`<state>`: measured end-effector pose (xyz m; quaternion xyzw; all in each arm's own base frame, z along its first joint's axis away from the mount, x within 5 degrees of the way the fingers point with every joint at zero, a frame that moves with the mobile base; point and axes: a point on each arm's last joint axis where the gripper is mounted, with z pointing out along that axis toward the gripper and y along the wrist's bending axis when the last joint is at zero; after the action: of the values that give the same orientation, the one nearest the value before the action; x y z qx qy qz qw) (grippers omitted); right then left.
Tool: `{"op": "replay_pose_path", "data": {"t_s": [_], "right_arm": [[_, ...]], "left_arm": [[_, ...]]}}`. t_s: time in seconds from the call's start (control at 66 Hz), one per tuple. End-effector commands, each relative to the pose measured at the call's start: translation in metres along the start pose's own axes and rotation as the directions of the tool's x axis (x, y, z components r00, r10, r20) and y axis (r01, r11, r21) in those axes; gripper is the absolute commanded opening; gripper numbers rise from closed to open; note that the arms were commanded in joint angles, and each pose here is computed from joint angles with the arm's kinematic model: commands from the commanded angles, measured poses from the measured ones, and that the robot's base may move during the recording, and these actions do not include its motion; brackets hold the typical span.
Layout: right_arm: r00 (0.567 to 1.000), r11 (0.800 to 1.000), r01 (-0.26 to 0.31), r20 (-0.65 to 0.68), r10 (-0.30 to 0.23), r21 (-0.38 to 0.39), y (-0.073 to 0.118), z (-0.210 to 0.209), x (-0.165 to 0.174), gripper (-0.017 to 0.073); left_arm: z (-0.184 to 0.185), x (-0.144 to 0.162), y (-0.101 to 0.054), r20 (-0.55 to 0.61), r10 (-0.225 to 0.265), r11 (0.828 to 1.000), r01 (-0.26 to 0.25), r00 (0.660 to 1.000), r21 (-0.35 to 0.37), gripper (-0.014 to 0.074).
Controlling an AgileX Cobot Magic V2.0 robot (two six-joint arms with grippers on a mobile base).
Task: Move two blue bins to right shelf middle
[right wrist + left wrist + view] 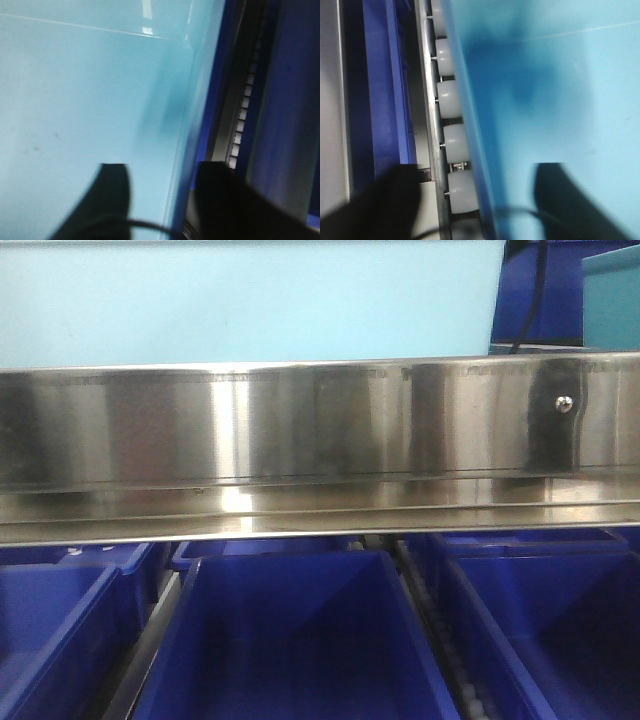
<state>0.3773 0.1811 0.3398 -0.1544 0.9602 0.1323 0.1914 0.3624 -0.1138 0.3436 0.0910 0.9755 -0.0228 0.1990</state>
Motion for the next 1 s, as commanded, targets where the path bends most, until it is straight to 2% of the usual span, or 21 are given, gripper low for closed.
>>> {"op": "replay_pose_path", "data": {"t_s": [0.0,0.076,0.334,0.455,0.546,0.697,0.834,0.985], "right_arm": [[1.000,1.000,0.008,0.017,-0.008,0.001,0.001,-0.004,-0.002,-0.0020],[1.000,1.000,0.008,0.017,-0.008,0.001,0.001,-0.004,-0.002,-0.0168],[1.000,1.000,0.010,0.021,-0.010,0.000,0.003,-0.006,-0.001,-0.0153],[0.999,1.000,0.013,0.040,-0.013,-0.003,0.004,-0.015,-0.001,-0.0153],[0.997,1.000,0.018,0.073,-0.018,-0.007,0.006,-0.030,0.001,-0.0153],[0.979,0.999,0.029,0.204,-0.025,-0.019,0.011,-0.060,-0.001,-0.0153],[0.941,0.999,0.042,0.338,-0.029,-0.030,0.015,-0.091,-0.002,-0.0153],[0.889,0.997,0.060,0.457,-0.035,-0.040,0.020,-0.127,-0.002,-0.0153]], "left_arm": [[-0.002,0.000,0.000,0.007,-0.005,1.000,0.005,1.000,0.010,0.0046],[-0.002,0.000,0.000,0.007,-0.005,1.000,0.005,1.000,0.012,-0.0109],[-0.003,0.000,-0.001,0.010,-0.004,1.000,0.004,1.000,0.015,-0.0111],[-0.017,0.001,-0.001,0.043,-0.004,1.000,0.003,0.999,0.019,-0.0111],[-0.030,0.003,0.000,0.072,-0.007,1.000,0.005,0.997,0.025,-0.0111],[-0.061,0.010,0.001,0.146,-0.011,0.999,0.006,0.989,0.039,-0.0111],[-0.103,0.009,-0.004,0.270,-0.013,0.997,-0.008,0.963,0.076,-0.0111],[-0.152,0.002,-0.015,0.430,-0.003,0.992,-0.051,0.903,0.113,-0.0111]]}}
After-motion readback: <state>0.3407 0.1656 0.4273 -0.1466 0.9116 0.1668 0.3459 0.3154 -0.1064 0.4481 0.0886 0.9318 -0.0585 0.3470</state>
